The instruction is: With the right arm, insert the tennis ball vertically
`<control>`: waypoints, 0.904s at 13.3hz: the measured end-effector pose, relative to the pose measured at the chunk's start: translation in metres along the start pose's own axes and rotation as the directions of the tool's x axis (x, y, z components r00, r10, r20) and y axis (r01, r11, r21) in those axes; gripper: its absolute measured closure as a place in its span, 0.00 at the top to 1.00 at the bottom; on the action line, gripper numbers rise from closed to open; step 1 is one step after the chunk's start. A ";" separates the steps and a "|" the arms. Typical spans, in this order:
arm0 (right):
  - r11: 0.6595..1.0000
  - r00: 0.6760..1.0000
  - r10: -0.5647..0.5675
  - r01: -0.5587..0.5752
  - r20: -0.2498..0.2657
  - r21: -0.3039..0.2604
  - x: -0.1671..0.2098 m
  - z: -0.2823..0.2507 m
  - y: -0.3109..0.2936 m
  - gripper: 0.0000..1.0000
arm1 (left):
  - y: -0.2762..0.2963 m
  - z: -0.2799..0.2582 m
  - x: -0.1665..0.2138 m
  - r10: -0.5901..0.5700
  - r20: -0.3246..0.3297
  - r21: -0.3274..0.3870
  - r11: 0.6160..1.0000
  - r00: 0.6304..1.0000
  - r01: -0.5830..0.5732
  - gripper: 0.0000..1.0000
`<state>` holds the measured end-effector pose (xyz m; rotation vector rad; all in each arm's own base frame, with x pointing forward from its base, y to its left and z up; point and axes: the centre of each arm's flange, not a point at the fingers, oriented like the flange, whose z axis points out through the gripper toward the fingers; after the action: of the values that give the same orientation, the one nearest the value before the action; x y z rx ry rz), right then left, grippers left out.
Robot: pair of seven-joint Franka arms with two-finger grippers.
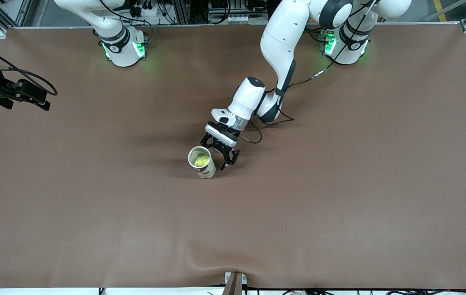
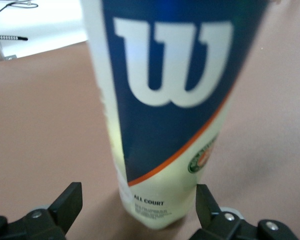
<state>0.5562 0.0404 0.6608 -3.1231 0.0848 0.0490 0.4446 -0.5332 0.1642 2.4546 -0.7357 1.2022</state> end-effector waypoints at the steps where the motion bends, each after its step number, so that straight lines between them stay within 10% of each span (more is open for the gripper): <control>1: 1.000 1.000 -0.004 0.004 -0.004 0.001 0.000 -0.001 -0.002 1.00 | 0.000 -0.008 -0.003 -0.015 0.016 0.002 1.000 1.000 0.015 1.00; 12: 1.000 1.000 0.022 -0.022 0.008 0.000 0.007 0.006 0.013 1.00 | -0.006 -0.068 -0.014 -0.212 0.270 0.024 0.977 0.939 0.214 1.00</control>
<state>0.5623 0.0272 0.6545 -3.1216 0.1197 0.0613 0.3969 -0.4909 0.1933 2.6447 -0.5200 0.7926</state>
